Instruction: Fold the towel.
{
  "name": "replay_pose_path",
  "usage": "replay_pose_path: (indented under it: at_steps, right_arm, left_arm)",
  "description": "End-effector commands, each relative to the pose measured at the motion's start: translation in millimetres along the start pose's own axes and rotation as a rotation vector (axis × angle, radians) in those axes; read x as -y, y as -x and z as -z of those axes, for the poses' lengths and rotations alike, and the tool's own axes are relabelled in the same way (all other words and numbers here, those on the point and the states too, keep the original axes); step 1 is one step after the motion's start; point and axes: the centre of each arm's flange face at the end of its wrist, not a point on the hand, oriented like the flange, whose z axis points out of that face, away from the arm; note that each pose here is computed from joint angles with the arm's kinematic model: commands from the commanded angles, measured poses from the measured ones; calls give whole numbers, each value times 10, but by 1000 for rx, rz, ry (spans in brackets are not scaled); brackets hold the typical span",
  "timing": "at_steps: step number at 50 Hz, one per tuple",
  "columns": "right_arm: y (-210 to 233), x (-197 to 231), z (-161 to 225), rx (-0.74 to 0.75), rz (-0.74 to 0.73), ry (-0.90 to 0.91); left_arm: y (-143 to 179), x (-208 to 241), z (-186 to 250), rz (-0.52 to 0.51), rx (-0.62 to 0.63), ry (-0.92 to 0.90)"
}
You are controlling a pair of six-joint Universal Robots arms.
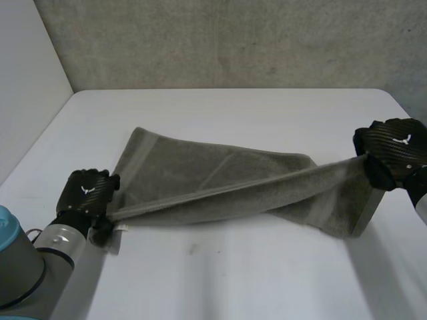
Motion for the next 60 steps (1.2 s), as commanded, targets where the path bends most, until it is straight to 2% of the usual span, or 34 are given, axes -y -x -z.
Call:
replay_pose_path:
  at_steps: [1, 4, 8, 10, 11, 12, 13, 14, 15, 16, 17, 19, 21, 24, 27, 29, 32, 35, 37, 38, 40, 41, 43, 44, 46, 48, 49, 50, 51, 52, 55, 58, 60]
  right_arm:
    - [-113, -13, -36, -31, 1, -4]
    - [-129, 15, -36, -36, 1, -8]
    - [-165, 116, -23, -45, 15, -28]
    - [-266, 387, 19, -68, 37, -79]
    - [-266, 389, 19, -68, 37, -79]
    - [-331, 559, 49, -74, 46, -99]
    - [-394, 732, 82, -80, 56, -117]
    - [-394, 734, 82, -80, 56, -117]
    - [-461, 920, 121, -85, 66, -131]
    - [-528, 1090, 151, -92, 87, -143]
    - [-529, 1092, 151, -92, 87, -144]
    - [-582, 1217, 174, -94, 125, -142]
    - [-675, 1386, 225, -99, 222, -102]
    - [-734, 1360, 198, -66, 294, -2]
    - [-749, 1301, 143, -43, 313, 54]
    - [-745, 1103, -20, 29, 327, 171]
    - [-719, 922, -174, 88, 311, 246]
    - [-684, 854, -254, 112, 304, 266]
    - [-557, 787, -456, 153, 314, 277]
    - [-556, 786, -457, 153, 314, 277]
    - [-422, 824, -699, 150, 348, 263]
    - [-421, 824, -700, 150, 348, 263]
    - [-369, 1001, -961, 74, 393, 187]
    - [-369, 1002, -962, 74, 393, 186]
    - [-467, 1381, -1236, -83, 412, -20]
    - [-665, 1846, -1356, -253, 377, -289]
    - [-757, 2043, -1358, -319, 349, -409]
    - [-758, 2045, -1358, -319, 349, -410]
    - [-812, 2177, -1342, -359, 328, -492]
    - [-840, 2262, -1322, -383, 312, -545]
    - [-850, 2279, -1300, -385, 307, -550]
    - [-770, 2093, -1324, -326, 300, -455]
    - [-611, 1730, -1354, -221, 276, -280]
  left_arm:
    - [38, 27, 78, 4, 10, 40]
    - [96, 97, 94, 4, 26, 25]
    - [230, 414, 168, -4, 67, -68]
    - [296, 590, 235, -5, 83, -111]
    - [361, 795, 315, -8, 99, -160]
    - [362, 797, 316, -8, 99, -160]
    - [429, 1015, 411, -12, 114, -211]
    - [496, 1236, 518, -17, 129, -263]
    - [497, 1238, 519, -17, 129, -263]
    - [572, 1453, 629, -17, 148, -314]
    - [650, 1674, 735, -10, 165, -365]
    - [700, 1824, 820, 0, 171, -393]
    - [740, 1944, 870, 11, 169, -402]
    - [774, 2061, 907, 13, 152, -380]
    - [773, 2060, 878, 18, 137, -347]
    - [729, 1895, 624, 27, 87, -222]
    - [686, 1733, 363, 39, 47, -127]
    - [667, 1644, 209, 43, 29, -84]
    - [631, 1480, -122, 33, 0, -14]
    - [630, 1480, -123, 33, 0, -13]
    - [612, 1445, -425, -21, -12, -7]
    - [612, 1445, -427, -22, -13, -7]
    - [659, 1593, -704, -105, 14, -67]
    - [659, 1594, -706, -106, 14, -68]
    - [822, 1957, -888, -137, 80, -208]
    - [1077, 2546, -930, -109, 200, -483]
    - [1078, 2549, -930, -109, 201, -484]
    - [1172, 2768, -902, -64, 241, -609]
    - [1173, 2770, -902, -63, 242, -611]
    - [1248, 2924, -850, -15, 263, -711]
    - [1341, 3113, -743, 64, 274, -843]
    - [1267, 2918, -797, 122, 230, -784]
    - [1202, 2742, -845, 132, 209, -722]
